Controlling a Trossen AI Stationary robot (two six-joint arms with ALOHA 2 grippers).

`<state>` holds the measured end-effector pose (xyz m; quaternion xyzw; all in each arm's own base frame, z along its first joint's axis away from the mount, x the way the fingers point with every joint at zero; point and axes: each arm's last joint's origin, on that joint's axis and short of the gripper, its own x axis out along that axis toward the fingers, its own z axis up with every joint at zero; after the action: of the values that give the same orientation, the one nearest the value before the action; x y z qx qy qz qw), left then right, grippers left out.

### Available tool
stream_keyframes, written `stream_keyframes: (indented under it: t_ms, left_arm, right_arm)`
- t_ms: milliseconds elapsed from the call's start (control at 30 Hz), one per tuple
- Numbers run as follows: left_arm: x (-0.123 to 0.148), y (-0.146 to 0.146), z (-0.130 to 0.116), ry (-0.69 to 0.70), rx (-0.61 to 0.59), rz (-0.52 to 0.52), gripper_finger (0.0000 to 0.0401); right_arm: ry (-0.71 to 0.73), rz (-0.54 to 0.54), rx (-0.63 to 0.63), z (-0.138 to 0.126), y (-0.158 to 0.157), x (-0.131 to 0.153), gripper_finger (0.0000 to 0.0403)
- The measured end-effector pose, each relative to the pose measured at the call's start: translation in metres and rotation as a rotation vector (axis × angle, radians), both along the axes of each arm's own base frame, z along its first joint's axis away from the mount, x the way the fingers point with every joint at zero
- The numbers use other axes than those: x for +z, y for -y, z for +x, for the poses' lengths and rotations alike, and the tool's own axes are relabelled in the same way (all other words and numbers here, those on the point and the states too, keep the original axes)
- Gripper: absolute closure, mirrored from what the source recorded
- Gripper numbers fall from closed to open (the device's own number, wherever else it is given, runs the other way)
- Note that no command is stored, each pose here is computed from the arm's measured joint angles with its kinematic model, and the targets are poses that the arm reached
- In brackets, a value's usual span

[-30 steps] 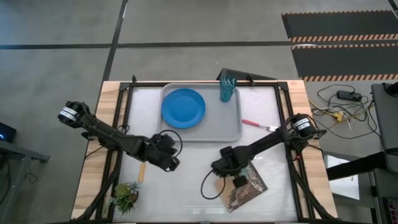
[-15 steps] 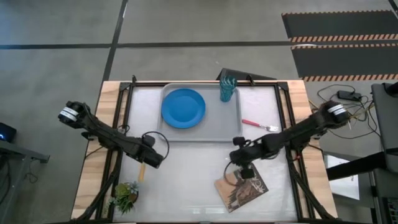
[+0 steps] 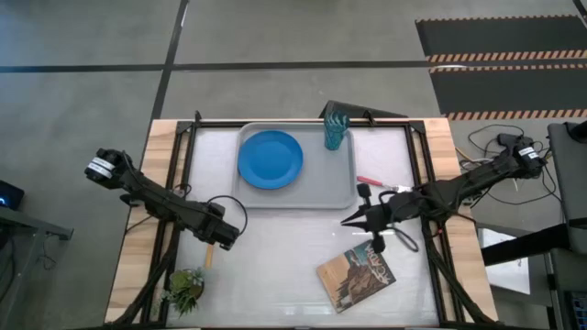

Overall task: Pick and place plate/cup/fork/spoon on tray
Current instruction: Put the yellow spoon on the gray tray to the right of the blue plate

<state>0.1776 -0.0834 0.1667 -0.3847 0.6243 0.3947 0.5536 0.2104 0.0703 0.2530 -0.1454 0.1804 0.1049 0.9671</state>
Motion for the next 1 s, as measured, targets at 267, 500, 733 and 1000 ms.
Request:
stream_keyframes:
  t_ms: [267, 500, 733, 1000]
  left_arm:
    - [-0.004, 0.002, 0.002, 0.032, -0.004, -0.044, 0.0317]
    - [-0.018, -0.002, -0.006, -0.004, 0.023, -0.027, 0.0227]
    - [-0.024, -0.002, -0.007, 0.017, 0.024, -0.038, 0.0252]
    - [-0.017, -0.001, 0.000, 0.060, 0.020, 0.000, 0.0382]
  right_arm:
    - [-0.062, 0.027, -0.011, -0.015, 0.005, 0.002, 0.0390]
    - [-0.078, 0.030, -0.014, -0.015, 0.005, 0.001, 0.0390]
    - [-0.079, 0.031, -0.015, -0.015, 0.005, 0.001, 0.0390]
    - [-0.084, 0.055, -0.027, -0.017, 0.006, 0.002, 0.0390]
